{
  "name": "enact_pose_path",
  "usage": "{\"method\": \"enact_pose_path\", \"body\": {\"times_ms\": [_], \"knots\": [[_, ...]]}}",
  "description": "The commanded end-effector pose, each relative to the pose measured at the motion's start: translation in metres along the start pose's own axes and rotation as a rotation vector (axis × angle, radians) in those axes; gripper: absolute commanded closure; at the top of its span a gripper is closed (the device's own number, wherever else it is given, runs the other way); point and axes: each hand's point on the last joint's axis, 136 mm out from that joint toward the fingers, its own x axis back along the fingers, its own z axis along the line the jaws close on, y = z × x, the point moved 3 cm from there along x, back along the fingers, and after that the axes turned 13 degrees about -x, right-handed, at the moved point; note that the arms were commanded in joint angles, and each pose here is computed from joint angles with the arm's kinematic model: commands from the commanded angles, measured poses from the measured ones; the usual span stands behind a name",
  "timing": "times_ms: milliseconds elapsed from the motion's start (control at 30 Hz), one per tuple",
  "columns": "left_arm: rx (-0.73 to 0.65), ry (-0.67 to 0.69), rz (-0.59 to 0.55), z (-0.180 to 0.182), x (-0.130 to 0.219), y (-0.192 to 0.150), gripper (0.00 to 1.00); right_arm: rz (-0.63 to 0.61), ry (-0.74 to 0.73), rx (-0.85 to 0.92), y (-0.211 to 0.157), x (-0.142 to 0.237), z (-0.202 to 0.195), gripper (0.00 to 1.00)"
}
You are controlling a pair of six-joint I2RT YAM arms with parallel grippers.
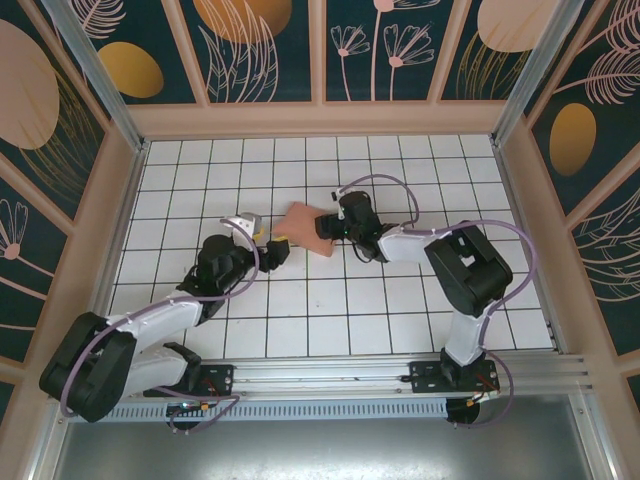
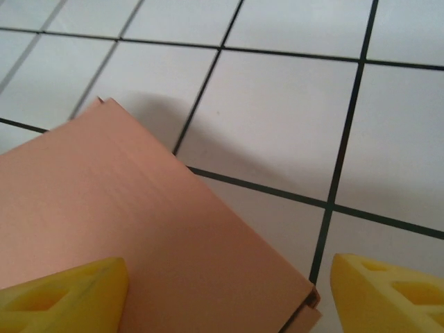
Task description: Fold the paper box
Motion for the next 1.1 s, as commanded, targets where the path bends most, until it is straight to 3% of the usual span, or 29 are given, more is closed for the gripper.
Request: {"method": "enact_pose_path", "body": {"times_ms": [0, 167, 300, 533, 833, 933, 1067], "knots": [[0.061, -0.015, -0.048, 0.002, -0.007, 0.025, 0.21, -0.001, -0.089, 0.059, -0.013, -0.006, -0.014, 0.23], [0.146, 0.066, 0.074, 0.030, -0.037, 0.019, 0.25, -0.008, -0.117, 0.045, -0.016, -0.007, -0.021, 0.23], [0.189, 0.110, 0.193, 0.050, -0.059, 0.000, 0.29, -0.029, -0.029, 0.003, -0.006, 0.004, -0.010, 0.23], [0.297, 0.022, 0.324, 0.054, -0.096, -0.031, 0.34, -0.064, 0.133, -0.128, 0.019, 0.029, -0.002, 0.23], [0.408, -0.084, 0.379, 0.043, -0.111, -0.056, 0.39, -0.020, 0.199, -0.445, 0.001, 0.037, -0.015, 0.27], [0.429, -0.115, 0.387, 0.039, -0.113, -0.060, 0.50, 0.002, 0.222, -0.473, -0.002, 0.033, -0.013, 0.27], [0.429, -0.105, 0.376, 0.040, -0.113, -0.058, 0.47, -0.002, 0.216, -0.458, 0.000, 0.031, -0.012, 0.28]]}}
